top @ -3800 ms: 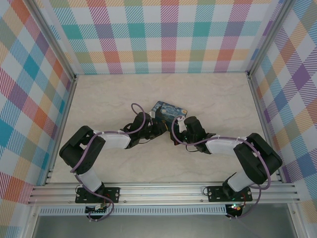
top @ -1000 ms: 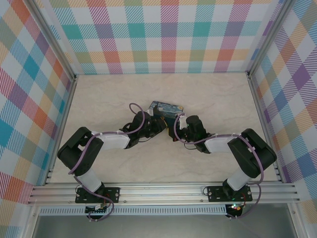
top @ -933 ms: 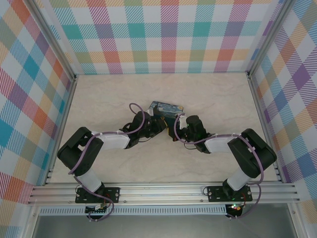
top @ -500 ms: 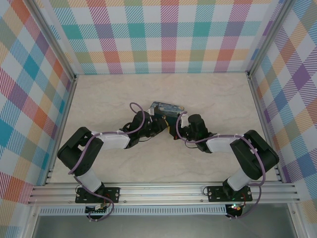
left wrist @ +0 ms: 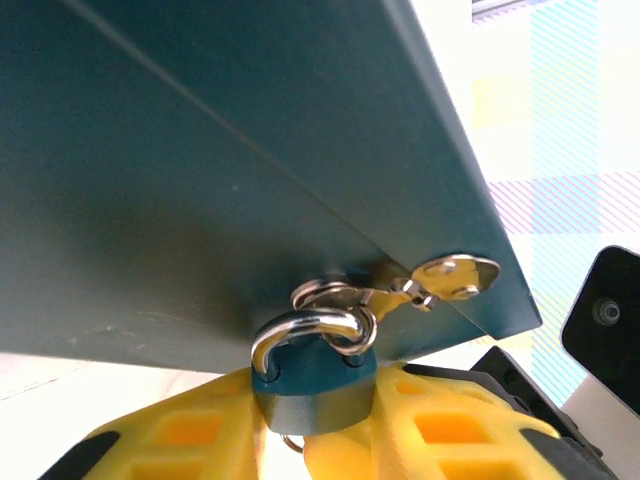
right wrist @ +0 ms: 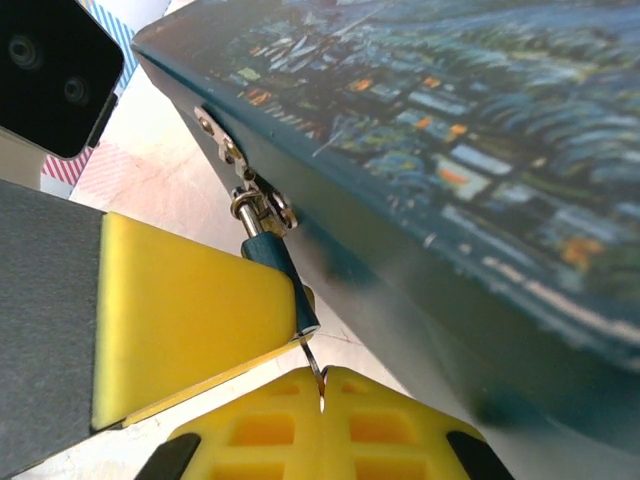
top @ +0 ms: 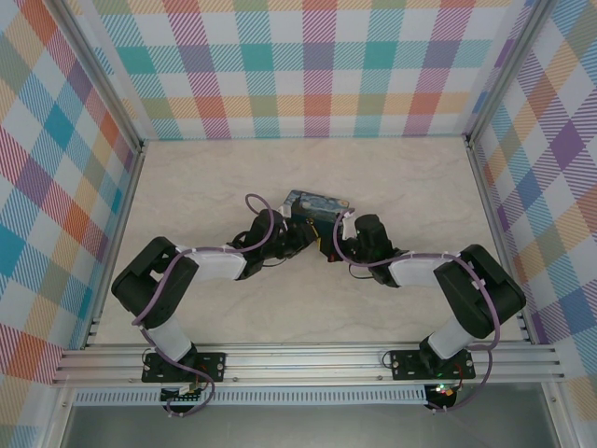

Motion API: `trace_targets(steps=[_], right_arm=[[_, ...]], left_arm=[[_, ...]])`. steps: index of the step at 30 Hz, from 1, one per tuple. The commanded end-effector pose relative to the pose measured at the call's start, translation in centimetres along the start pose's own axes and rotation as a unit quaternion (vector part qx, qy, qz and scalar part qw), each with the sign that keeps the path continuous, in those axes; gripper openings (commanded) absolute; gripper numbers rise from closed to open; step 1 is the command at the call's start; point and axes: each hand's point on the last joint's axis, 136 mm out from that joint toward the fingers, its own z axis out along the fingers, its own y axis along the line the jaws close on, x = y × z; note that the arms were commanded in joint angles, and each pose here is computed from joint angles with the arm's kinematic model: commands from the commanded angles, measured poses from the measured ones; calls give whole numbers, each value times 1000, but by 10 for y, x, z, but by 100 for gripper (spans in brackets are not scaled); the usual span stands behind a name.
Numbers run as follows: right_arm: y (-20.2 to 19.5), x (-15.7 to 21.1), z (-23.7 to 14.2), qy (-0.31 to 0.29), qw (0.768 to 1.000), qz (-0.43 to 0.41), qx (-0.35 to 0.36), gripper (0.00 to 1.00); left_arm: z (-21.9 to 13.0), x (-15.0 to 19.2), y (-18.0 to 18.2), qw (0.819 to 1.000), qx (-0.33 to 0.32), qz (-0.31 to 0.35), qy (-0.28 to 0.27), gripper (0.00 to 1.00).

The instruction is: Unlock the padlock with the key

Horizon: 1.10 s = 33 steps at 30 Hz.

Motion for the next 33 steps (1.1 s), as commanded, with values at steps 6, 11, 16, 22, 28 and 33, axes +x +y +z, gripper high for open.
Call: trace_targets(steps=[6,11,16,22,28,33], right_arm=[[9,-4,2,4,996,91,-14,0],[-1,23,4,48,988,148,5,0],[-2,44,5,76,982,171,14,0],[4,46,2,78,978,194,17,0],[8,43,2,69,968,240,19,0],[11,39,2,62,962,264,16,0]], left_arm=[[1,18,6,1000,-14,1,21,50],[-7,15,11,999,-30,-2,9,62],[-22,9,19,998,-55,-4,-13,70],[-42,4,29,996,-76,-34,-35,72],[-44,5,28,994,-48,-91,-46,68],[-43,6,31,991,-35,-123,-50,63]])
